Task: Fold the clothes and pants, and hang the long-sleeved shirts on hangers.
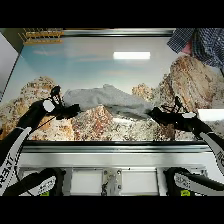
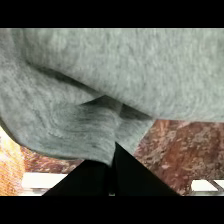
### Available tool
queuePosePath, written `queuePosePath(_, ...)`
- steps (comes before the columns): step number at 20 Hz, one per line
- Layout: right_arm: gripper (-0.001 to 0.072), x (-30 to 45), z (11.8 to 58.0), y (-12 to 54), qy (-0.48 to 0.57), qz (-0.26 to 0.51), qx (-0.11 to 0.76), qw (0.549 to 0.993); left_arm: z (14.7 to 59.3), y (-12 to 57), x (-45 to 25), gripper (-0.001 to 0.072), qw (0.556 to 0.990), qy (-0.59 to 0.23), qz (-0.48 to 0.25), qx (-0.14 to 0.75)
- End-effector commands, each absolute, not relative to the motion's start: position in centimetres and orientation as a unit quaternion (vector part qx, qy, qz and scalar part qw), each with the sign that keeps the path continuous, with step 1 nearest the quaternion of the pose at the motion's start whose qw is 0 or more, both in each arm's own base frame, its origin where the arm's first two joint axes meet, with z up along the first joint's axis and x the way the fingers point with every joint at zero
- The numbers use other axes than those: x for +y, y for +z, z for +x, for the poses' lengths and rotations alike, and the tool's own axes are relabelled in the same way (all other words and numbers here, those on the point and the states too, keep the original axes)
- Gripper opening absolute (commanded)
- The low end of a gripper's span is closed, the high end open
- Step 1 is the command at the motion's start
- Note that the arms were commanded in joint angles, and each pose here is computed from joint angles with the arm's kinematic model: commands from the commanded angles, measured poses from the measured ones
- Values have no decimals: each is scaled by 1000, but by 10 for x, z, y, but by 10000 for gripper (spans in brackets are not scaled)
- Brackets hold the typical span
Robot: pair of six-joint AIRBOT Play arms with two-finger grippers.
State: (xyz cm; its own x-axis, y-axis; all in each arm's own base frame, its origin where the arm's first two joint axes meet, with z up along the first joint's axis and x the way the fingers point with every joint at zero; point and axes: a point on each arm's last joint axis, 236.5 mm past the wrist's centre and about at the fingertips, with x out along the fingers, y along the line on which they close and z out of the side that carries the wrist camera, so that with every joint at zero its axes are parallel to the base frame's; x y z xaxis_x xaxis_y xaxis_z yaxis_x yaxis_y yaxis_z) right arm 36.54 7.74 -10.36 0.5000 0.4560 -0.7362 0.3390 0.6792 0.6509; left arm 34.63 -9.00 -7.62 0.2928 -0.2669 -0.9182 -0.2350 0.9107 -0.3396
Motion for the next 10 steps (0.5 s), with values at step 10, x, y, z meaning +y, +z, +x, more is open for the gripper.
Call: queuePosePath(10, 14, 42, 415, 249, 157, 99, 224, 957, 386, 294, -15, 7, 956, -32, -213, 199)
